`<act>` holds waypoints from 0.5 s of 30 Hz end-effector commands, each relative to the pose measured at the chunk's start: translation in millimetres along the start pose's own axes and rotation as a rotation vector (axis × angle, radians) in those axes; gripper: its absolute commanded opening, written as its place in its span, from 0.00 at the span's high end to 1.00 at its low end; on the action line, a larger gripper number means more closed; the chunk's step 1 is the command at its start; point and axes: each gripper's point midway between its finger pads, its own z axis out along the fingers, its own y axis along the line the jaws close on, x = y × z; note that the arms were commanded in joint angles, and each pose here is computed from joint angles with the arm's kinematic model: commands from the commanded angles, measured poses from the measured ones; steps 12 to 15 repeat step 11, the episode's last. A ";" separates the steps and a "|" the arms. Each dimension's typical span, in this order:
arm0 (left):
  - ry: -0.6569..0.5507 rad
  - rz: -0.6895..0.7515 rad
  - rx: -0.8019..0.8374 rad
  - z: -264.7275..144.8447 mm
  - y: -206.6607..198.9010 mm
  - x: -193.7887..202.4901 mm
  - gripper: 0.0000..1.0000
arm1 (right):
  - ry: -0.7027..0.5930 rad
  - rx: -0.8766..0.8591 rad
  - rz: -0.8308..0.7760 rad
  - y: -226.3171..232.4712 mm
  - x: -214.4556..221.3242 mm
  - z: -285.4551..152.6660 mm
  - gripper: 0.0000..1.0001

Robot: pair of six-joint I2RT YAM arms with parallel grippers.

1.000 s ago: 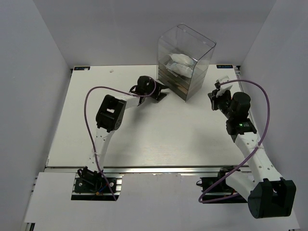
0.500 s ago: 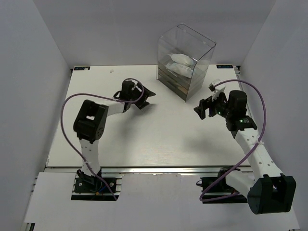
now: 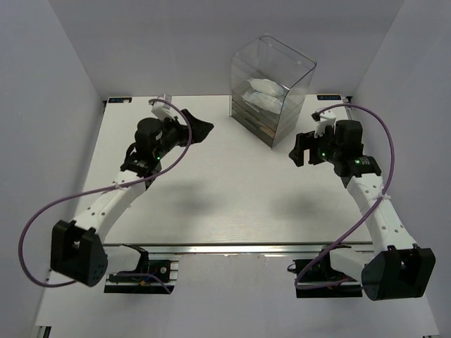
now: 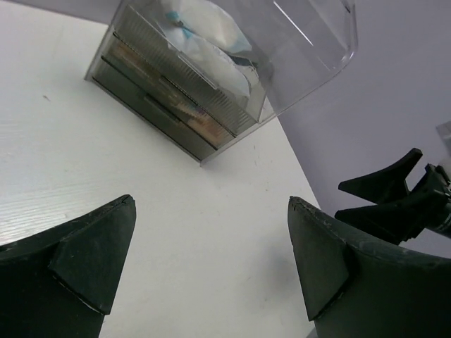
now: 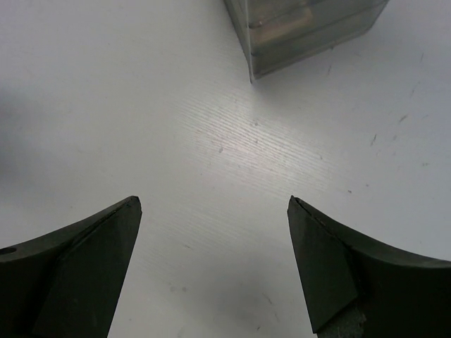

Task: Organize the makeup

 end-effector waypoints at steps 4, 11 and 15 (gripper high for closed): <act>-0.032 0.133 -0.053 -39.2 3.4 -2.9 0.02 | 0.028 0.103 0.090 -13.6 -6.9 -8.1 0.11; -0.047 0.145 -0.064 -60.7 1.8 -1.1 0.02 | 0.022 0.112 0.097 -14.6 -4.1 -9.0 0.11; -0.047 0.145 -0.064 -60.7 1.8 -1.1 0.02 | 0.022 0.112 0.097 -14.6 -4.1 -9.0 0.11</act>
